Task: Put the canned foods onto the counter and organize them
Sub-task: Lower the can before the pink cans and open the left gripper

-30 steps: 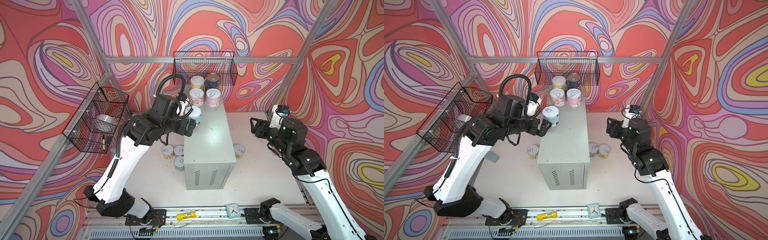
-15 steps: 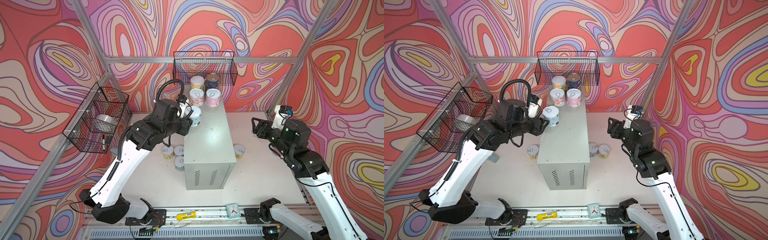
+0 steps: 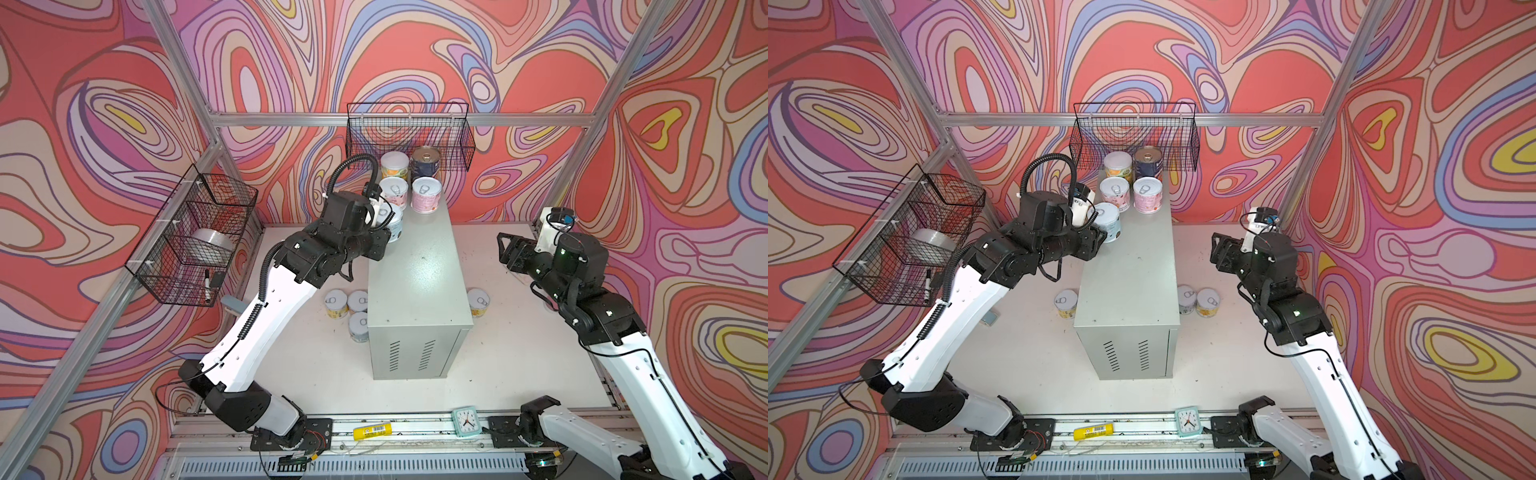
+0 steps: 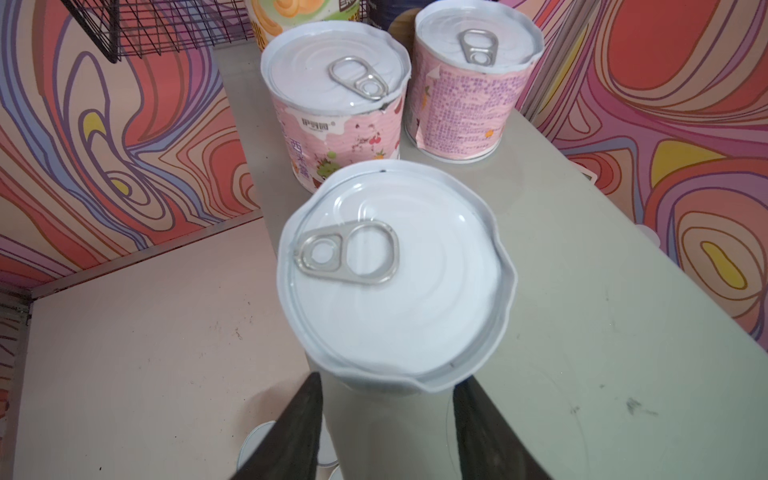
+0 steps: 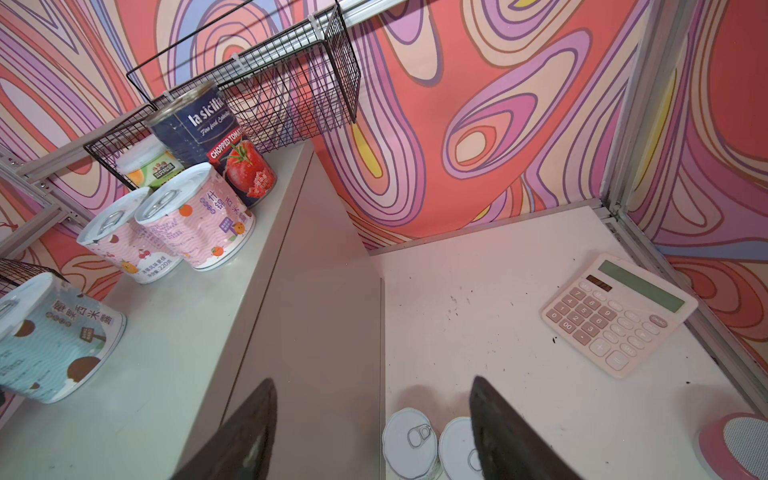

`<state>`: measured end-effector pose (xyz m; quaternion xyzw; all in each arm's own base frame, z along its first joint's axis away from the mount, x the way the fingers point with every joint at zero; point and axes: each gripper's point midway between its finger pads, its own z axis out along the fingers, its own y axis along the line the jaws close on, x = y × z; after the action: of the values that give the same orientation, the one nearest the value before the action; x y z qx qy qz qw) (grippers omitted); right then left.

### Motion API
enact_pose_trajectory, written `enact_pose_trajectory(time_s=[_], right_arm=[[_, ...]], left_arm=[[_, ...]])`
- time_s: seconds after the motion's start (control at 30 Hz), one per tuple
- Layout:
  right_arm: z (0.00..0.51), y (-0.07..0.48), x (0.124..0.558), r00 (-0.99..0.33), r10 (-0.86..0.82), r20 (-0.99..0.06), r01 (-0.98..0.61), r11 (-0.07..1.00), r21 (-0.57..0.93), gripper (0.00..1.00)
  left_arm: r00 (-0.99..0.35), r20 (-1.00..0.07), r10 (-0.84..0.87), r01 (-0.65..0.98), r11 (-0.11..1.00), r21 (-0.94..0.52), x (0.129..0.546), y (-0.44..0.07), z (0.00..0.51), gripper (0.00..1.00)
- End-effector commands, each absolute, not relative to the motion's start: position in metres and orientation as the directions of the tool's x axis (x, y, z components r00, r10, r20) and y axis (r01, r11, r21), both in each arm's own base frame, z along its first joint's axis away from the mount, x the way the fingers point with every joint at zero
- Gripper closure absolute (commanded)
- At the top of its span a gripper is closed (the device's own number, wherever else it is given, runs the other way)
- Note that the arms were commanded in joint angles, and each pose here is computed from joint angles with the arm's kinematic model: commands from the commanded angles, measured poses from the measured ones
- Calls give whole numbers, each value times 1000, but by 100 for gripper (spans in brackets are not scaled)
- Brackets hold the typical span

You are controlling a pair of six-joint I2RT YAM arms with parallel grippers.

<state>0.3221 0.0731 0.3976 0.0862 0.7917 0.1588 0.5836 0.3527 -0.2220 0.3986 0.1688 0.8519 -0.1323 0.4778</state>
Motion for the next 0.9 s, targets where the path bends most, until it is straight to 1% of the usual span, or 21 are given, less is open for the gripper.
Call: enact_pose_trajectory(time_s=[0.0,0.17,0.43,0.87], right_arm=[[402,76,326,-288,333,-898,-64,929,365,25],[400,76,329,-284,334,-899,-62,929,364,25],[394,77,332,-293,328,-898,-60,931,359,25],[389,77,334,-299,321,-898,-57,934,353,25]], left_arm=[[-452,-883,130,412,908,-77,363,-224,407,49],[-422,-898,123,450,889,-90,366,-233,411,48],[-430,-894,123,462,881,-101,373,-241,406,47],[-447,-888,108,435,894,-110,382,-243,406,46]])
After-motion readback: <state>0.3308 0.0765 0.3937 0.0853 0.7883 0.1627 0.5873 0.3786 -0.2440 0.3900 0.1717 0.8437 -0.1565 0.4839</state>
